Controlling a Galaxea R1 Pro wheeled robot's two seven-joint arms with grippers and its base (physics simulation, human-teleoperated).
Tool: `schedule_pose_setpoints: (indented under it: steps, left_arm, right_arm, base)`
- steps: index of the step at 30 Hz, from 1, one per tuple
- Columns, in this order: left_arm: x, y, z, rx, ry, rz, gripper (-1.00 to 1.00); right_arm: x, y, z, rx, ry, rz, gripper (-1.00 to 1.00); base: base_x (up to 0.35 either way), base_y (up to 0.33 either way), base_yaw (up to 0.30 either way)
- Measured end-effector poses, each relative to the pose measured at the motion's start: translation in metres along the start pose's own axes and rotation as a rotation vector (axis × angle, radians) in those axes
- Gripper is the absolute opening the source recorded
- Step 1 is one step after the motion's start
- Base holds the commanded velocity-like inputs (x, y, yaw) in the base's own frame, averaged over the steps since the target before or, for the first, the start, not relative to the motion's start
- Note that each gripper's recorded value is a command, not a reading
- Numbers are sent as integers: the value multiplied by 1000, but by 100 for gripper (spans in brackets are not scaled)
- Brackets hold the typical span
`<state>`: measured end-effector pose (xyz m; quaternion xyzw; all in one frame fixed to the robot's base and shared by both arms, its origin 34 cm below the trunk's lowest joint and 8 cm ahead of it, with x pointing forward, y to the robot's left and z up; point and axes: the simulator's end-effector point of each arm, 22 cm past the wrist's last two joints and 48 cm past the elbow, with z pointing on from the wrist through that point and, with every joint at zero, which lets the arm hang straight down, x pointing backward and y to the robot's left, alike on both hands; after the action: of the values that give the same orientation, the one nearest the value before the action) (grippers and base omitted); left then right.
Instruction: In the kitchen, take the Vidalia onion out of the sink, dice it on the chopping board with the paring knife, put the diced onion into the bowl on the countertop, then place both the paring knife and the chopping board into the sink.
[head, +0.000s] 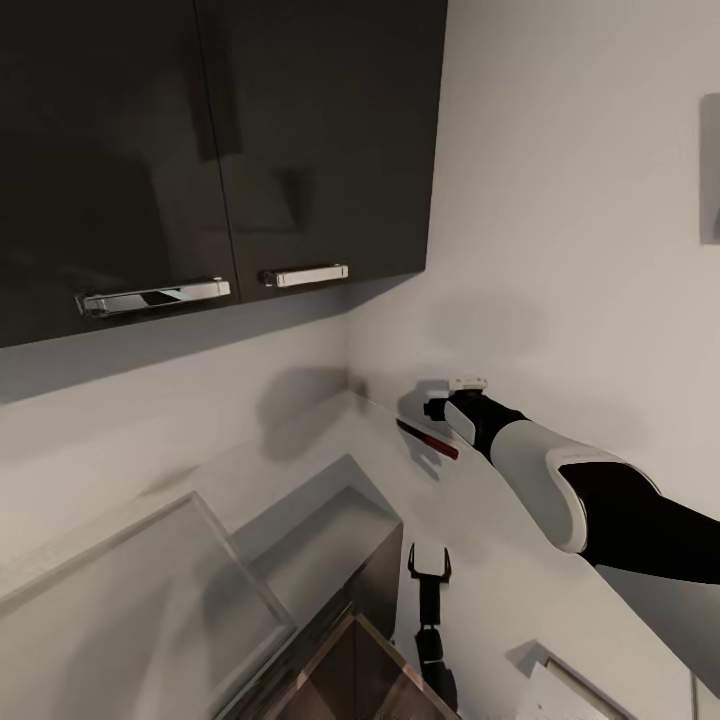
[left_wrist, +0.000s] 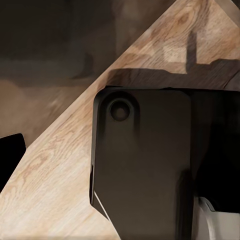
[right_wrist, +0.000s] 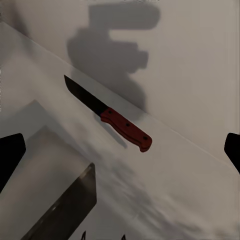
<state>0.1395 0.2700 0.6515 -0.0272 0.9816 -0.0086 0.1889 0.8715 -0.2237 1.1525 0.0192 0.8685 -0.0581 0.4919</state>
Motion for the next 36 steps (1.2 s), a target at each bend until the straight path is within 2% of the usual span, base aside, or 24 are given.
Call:
schedule_pose_setpoints:
  steps: [4, 7, 9, 11, 18, 36]
  left_arm:
    - [0, 0, 0, 1, 0, 0, 100]
    - [0, 0, 0, 1, 1, 0, 100]
    - [2, 0, 0, 0, 5, 0, 100]
    - [4, 0, -1, -1, 9, 0, 100]
    - [7, 0, -1, -1, 15, -1, 100]
    - [11, -1, -2, 0, 27, -1, 100]
  right_arm:
    - [-4, -5, 0, 2, -6, 5, 100]
    - [-1, -24, 3, 7, 15, 11, 100]
    - [6, -41, 6, -14, 47, 19, 100]
    - [9, -46, 7, -39, 59, 22, 100]
    - [16, -46, 8, -88, 75, 27, 100]
    - [25, -45, 14, -93, 92, 27, 100]
  base:
    - [0, 0, 0]
    - [0, 0, 0]
    - [0, 0, 0]
    - [0, 0, 0]
    - [0, 0, 0]
    - [0, 0, 0]
